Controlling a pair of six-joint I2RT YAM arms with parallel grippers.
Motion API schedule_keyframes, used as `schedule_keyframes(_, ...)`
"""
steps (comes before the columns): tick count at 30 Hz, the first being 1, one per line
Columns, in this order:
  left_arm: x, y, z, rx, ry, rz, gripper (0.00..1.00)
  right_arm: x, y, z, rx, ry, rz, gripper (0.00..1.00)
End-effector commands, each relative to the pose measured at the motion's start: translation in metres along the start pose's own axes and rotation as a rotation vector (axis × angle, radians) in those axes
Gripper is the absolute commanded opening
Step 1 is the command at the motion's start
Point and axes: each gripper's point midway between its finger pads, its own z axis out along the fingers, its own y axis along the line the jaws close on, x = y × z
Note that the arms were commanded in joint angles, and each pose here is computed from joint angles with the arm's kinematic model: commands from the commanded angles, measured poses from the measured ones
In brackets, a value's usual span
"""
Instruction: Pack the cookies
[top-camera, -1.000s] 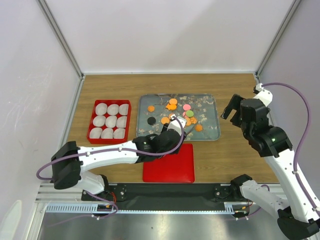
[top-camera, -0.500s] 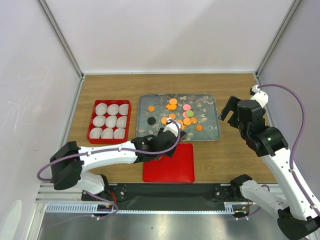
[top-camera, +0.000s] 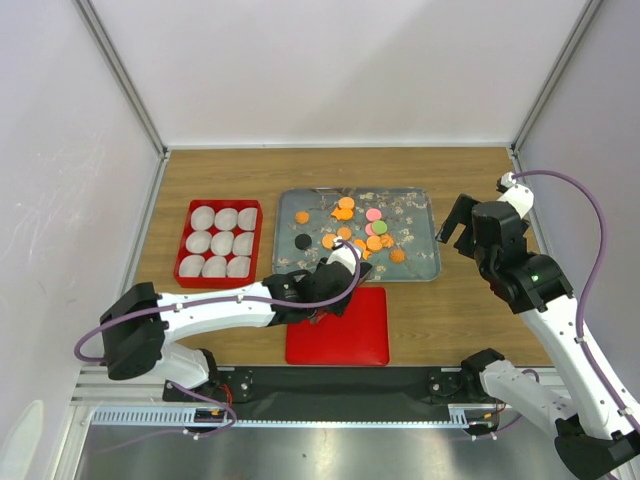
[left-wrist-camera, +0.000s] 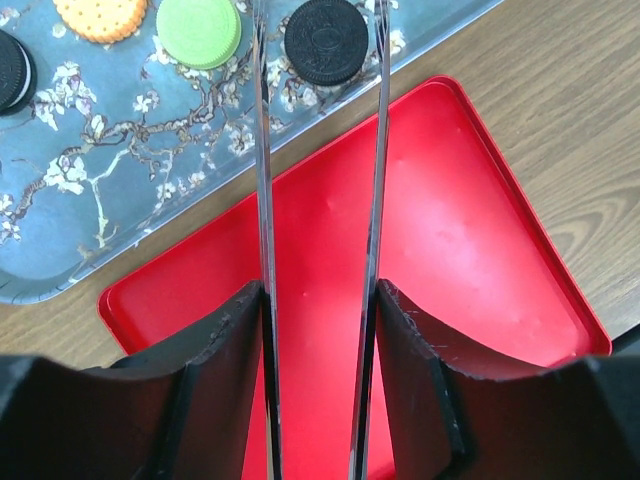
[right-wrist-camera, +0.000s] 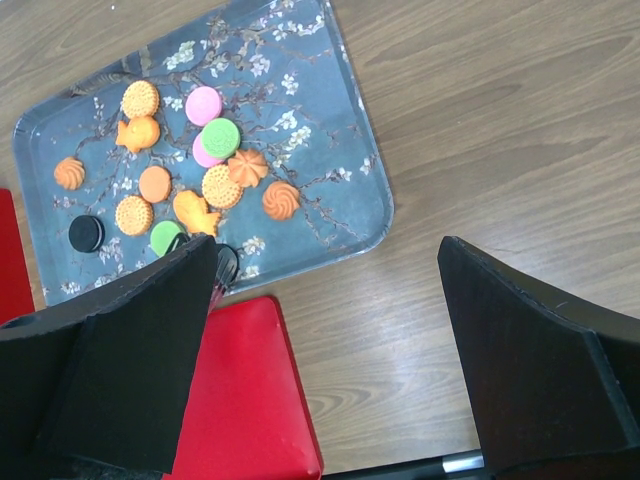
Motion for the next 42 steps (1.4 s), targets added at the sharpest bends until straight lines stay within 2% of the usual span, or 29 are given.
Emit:
schedule_keyframes(1,-0.002,0.000,0.000,0.001,-0.002,-0.028,0.52,-0.010,0.004,-0.003,-0.023,-0.039,0.030,0.98)
schedule_keyframes(13,0.005,-0.003,0.005,0.007,0.035,-0.025,0.52,-0.009,0.002,-0.001,-0.015,-0.042,0.026,0.98)
schedule_keyframes(21,0.003,-0.002,0.004,0.022,0.047,-0.031,0.43,-0.011,0.004,-0.002,-0.025,-0.048,0.033,0.98)
schedule_keyframes(42,-0.051,0.018,-0.034,0.005,-0.073,-0.057,0.42,-0.023,0.019,0.013,-0.033,-0.073,0.010,0.98)
